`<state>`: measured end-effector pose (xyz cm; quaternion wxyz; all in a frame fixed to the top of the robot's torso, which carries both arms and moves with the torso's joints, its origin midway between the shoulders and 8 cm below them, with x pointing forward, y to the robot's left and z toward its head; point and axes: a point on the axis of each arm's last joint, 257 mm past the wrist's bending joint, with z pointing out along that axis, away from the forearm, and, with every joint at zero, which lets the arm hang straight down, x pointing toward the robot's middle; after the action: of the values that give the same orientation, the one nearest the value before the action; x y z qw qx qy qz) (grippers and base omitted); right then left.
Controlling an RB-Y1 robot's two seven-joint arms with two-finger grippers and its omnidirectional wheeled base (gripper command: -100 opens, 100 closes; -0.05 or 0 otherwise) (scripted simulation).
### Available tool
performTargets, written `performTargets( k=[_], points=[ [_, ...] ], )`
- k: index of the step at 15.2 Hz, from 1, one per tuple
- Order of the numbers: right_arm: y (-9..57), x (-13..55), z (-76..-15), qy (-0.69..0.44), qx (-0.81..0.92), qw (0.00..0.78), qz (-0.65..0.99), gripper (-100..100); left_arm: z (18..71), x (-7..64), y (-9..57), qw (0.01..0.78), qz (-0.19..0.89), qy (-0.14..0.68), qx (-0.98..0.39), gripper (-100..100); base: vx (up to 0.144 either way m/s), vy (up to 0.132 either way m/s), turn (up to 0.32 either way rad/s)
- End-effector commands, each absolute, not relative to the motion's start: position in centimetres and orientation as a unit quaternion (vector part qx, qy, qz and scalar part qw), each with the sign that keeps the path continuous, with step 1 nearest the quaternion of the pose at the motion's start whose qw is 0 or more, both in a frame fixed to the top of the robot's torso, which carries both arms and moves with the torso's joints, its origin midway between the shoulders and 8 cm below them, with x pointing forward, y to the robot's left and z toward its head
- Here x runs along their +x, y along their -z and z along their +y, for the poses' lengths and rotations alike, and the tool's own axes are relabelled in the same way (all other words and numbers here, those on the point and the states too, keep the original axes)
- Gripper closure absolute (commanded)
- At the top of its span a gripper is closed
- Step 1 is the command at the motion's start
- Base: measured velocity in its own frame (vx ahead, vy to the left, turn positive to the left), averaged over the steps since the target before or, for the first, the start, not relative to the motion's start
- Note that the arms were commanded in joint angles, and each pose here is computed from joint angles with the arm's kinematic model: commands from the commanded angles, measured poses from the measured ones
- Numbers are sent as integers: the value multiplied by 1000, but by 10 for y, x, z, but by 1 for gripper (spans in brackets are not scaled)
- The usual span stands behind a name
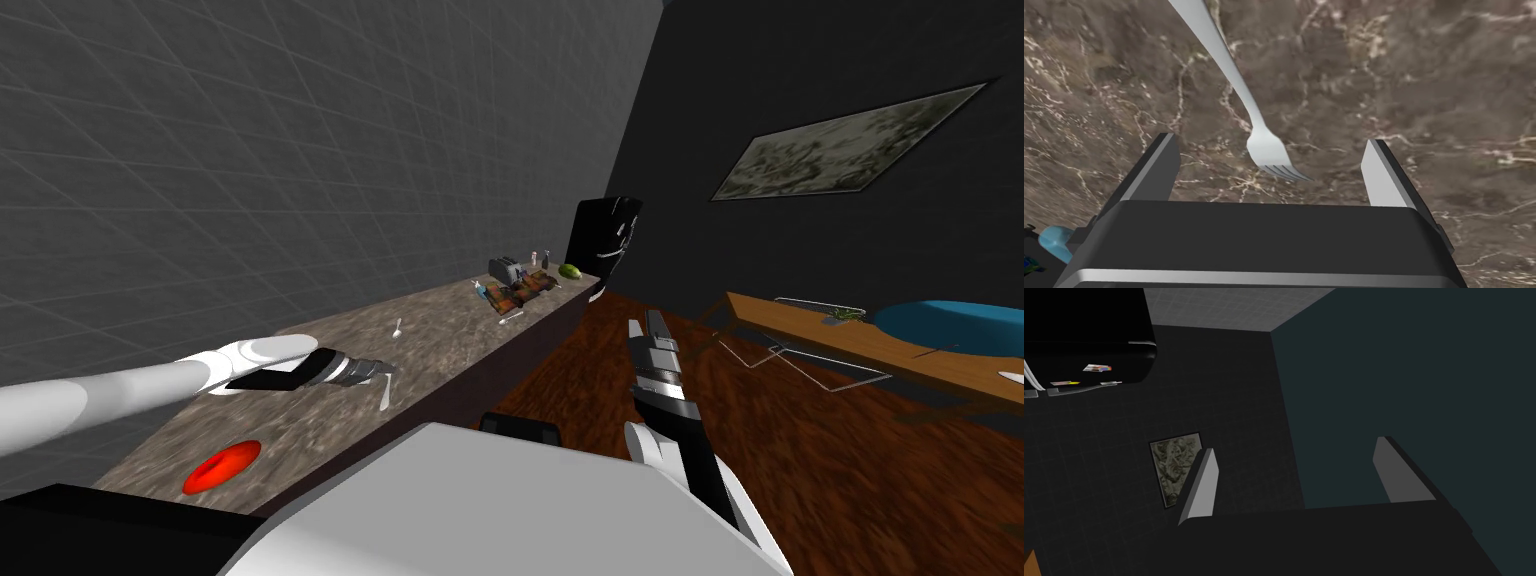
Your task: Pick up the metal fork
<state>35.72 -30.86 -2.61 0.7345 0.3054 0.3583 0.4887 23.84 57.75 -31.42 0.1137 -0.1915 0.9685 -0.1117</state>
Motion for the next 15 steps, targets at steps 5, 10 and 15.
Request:
performTargets(
  k=[5, 10, 15],
  points=[
    [26, 357, -309, -489, 305, 735, 358, 0, 580, 228, 338, 120, 966, 114, -199, -100, 23, -15, -33],
    [26, 357, -309, -489, 305, 735, 358, 0, 580, 230, 334, 119, 966, 113, -200, 100, 0, 2, 0],
    [26, 357, -309, -489, 305, 735, 358, 0, 580, 235, 319, 114, 968, 111, -195, 100, -7, 1, 30]
  ],
)
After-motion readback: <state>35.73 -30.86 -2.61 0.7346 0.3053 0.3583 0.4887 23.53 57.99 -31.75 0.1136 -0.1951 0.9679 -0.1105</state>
